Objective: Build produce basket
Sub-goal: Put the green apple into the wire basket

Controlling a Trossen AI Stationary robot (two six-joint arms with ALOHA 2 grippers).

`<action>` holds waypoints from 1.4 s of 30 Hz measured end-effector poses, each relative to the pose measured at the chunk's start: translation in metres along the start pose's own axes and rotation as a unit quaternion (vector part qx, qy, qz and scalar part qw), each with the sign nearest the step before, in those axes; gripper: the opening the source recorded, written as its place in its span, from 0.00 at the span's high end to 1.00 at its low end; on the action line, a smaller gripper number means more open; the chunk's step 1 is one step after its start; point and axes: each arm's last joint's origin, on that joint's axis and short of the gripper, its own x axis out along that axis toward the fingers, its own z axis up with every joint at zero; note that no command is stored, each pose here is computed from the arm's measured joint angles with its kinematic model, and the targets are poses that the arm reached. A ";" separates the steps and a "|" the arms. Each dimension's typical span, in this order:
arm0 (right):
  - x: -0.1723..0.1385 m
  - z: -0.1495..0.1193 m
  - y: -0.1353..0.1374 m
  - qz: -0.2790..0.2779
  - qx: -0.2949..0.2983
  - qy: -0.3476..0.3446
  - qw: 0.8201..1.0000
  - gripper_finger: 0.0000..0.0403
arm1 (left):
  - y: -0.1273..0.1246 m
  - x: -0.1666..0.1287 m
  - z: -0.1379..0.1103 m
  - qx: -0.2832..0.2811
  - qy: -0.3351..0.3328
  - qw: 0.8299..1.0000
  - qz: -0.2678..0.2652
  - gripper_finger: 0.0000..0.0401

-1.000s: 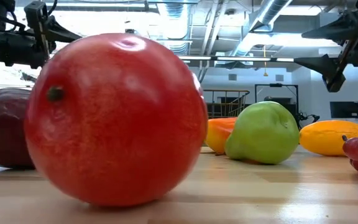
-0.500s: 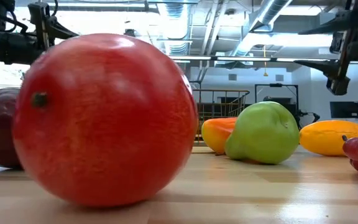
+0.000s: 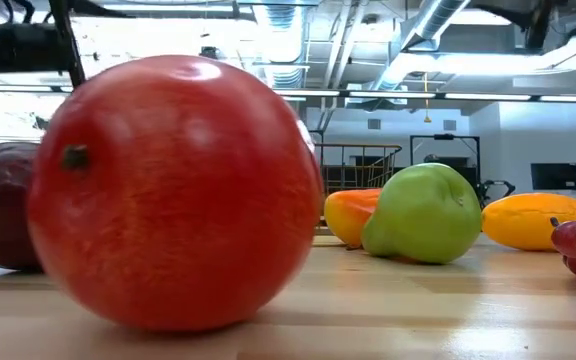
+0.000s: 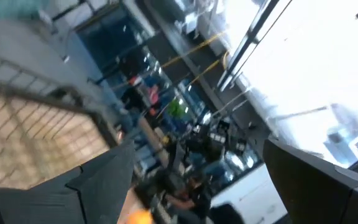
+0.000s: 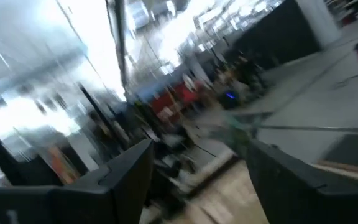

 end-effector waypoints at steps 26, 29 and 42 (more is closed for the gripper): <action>0.106 0.013 -0.001 -0.291 -0.231 0.485 0.791 0.06 | 0.007 0.000 -0.005 0.014 0.031 0.999 0.042 0.15; 0.119 -0.003 -0.017 -0.274 -0.238 0.523 0.771 0.06 | 0.007 0.000 -0.005 0.015 0.030 0.998 0.043 0.15; 0.153 -0.088 -0.074 -0.154 -0.257 0.623 0.722 0.06 | 0.011 -0.001 -0.008 0.025 0.045 0.997 0.063 0.15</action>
